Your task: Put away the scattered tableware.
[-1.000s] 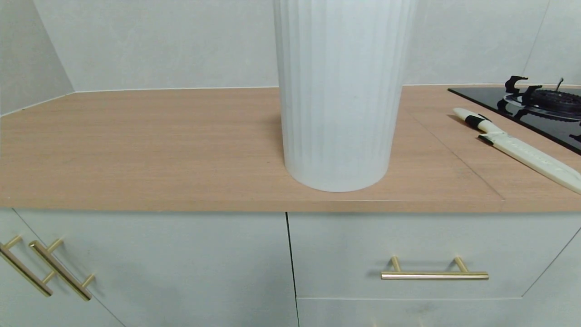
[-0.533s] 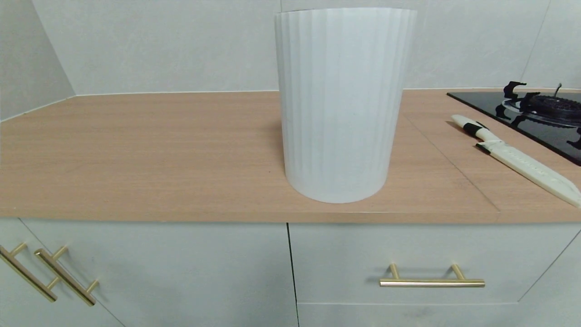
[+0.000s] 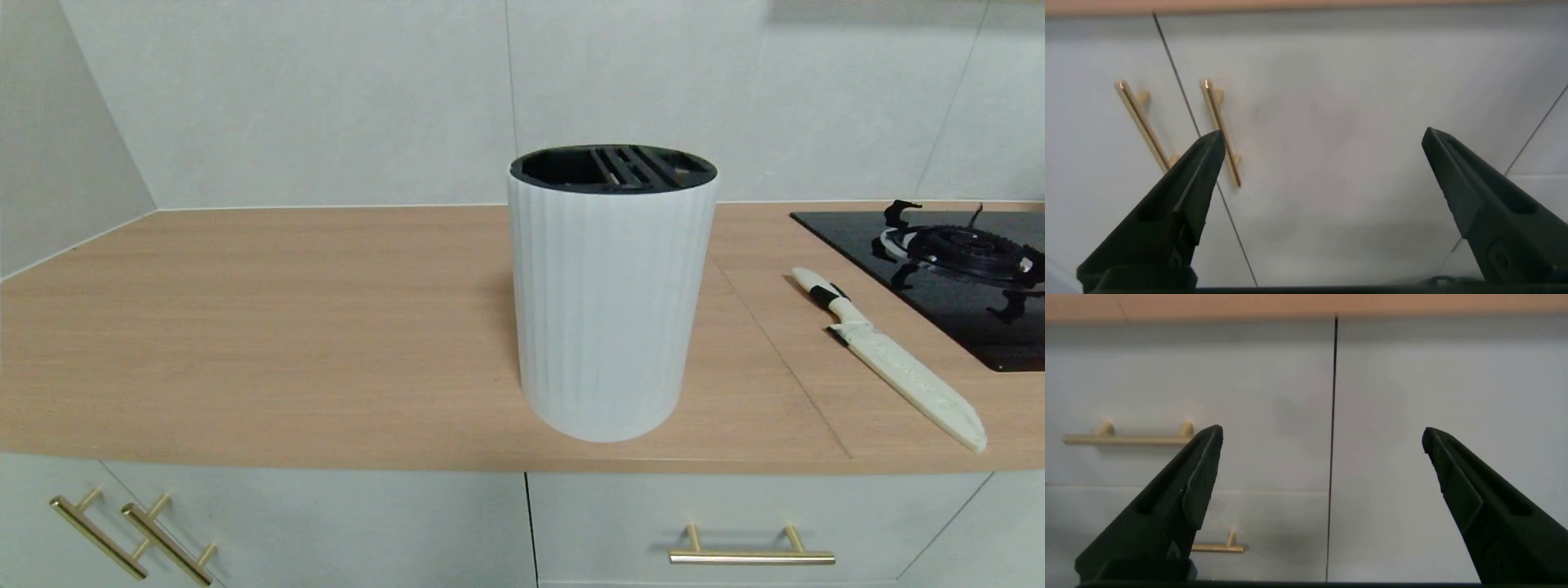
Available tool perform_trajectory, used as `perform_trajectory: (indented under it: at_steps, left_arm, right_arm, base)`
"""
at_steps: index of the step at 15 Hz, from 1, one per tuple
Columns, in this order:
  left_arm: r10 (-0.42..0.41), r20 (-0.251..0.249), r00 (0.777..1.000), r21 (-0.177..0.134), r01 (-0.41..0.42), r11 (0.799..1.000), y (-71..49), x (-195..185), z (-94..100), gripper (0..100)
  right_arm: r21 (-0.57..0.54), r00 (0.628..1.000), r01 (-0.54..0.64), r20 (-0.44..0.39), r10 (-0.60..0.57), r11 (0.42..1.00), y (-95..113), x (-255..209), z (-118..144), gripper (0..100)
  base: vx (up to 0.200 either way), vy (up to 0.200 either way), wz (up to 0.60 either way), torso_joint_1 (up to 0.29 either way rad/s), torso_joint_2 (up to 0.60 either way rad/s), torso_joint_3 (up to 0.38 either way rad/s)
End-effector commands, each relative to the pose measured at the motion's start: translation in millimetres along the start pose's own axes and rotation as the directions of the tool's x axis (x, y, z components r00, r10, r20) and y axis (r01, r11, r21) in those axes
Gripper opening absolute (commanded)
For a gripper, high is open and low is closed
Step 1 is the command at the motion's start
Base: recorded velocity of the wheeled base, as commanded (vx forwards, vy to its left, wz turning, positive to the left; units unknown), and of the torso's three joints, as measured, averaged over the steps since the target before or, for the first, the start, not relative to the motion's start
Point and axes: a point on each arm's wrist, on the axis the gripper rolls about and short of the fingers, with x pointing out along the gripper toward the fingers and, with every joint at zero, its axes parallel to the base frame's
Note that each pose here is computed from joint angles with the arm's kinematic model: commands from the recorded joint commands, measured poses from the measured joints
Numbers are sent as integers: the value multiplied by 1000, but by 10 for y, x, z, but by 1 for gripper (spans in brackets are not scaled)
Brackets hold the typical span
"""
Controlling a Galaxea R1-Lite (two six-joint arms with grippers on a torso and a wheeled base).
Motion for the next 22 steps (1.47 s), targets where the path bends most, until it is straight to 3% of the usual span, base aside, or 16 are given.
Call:
perform_trajectory:
  at_steps: [1, 22]
  left_arm:
    - [1, 1, 1000, -1, -1, 1000, 0, 0, 1, 100]
    - [1, 0, 1000, -1, -1, 1000, 0, 0, 0, 100]
  right_arm:
    - [0, 1000, -1, -1, 1, 1000, 0, 1, 1, 100]
    - [0, 1000, -1, -1, 1, 1000, 0, 1, 1, 100]
  base:
    - [0, 0, 0, 173, -461, -286]
    - [0, 0, 0, 233, -525, -294]
